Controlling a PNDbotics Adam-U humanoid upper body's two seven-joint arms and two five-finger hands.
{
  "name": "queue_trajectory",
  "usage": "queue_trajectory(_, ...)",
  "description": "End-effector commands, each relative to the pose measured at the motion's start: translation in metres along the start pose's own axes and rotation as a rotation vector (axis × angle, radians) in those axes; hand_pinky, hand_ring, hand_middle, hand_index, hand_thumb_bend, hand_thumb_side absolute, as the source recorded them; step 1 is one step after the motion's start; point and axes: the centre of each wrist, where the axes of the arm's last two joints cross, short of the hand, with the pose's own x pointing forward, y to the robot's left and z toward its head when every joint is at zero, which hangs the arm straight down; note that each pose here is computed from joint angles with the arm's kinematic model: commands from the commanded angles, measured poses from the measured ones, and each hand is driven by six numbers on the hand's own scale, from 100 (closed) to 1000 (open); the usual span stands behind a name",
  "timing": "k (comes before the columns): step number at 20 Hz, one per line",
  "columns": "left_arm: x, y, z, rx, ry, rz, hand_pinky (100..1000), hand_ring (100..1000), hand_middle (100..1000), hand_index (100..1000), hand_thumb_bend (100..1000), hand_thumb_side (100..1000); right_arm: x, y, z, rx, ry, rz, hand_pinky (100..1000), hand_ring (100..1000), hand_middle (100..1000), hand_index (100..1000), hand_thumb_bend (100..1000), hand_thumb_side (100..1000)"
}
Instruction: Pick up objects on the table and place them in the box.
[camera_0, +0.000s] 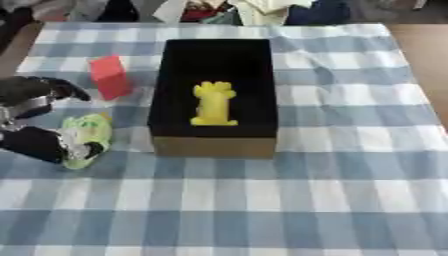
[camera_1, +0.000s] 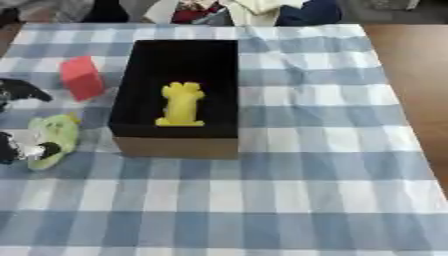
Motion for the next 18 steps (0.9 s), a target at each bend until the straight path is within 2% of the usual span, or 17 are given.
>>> queue_trajectory(1,-0.003,0.007,0.005,-0.037,0.064,0.020,862,935,892,956,461,581,0.007,-0.007,-0.006,-0.016,-0.030,0.024,916,913,891,872,285,944)
queue_trajectory(6,-0.010,0.003,-0.001,-0.054,0.101,0.023,867,936,894,957,429,566,0.006,-0.007,-0.004,-0.021,-0.021,0.021,917,912,890,869,285,946)
queue_trajectory(18,-0.028,-0.004,-0.020,-0.078,0.194,0.005,873,933,883,953,430,568,0.004,-0.005,-0.001,-0.019,-0.005,0.020,917,911,890,863,279,956)
